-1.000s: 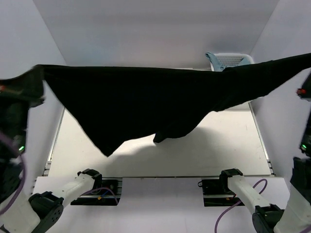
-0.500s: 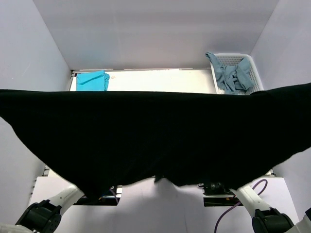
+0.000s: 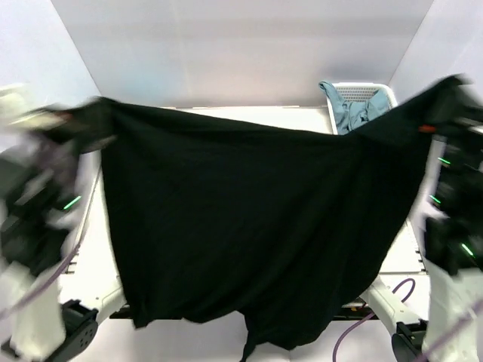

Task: Fold and stack the t-shirts
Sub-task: Flatten out the tshirt

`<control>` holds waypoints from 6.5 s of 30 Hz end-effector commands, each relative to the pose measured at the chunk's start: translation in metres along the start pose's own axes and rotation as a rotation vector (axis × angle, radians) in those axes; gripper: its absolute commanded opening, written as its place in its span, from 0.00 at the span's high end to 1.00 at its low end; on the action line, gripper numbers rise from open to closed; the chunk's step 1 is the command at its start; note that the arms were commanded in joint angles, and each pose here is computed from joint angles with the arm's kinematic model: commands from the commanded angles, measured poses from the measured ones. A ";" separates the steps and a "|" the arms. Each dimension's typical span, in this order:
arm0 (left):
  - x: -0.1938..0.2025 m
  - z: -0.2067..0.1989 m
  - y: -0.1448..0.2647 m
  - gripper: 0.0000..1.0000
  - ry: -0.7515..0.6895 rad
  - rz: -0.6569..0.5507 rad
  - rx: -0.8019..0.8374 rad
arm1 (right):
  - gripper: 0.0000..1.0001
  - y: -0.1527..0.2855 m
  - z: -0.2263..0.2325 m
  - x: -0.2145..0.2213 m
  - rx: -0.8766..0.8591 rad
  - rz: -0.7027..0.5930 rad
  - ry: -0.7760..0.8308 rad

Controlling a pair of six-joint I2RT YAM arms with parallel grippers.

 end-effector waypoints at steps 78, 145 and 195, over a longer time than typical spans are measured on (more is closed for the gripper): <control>0.360 0.174 0.008 0.08 -0.077 1.254 -0.833 | 0.10 0.130 0.058 0.396 -0.338 1.544 -0.274; 0.413 0.190 0.049 0.43 -0.086 1.620 -0.556 | 0.15 0.134 0.008 0.499 0.239 1.906 -0.012; 0.395 0.179 0.106 0.32 -0.094 1.630 -1.025 | 0.12 0.133 0.001 0.491 0.168 1.880 -0.066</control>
Point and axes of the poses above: each gripper's point midway between its finger pads, its own y axis back along the fingers, its own z axis along the line the jaws close on, x = y × z, the point moved 10 cm from there along y, back along the fingers, and after that the axes turned 5 degrees about y, right-handed, at the moved point
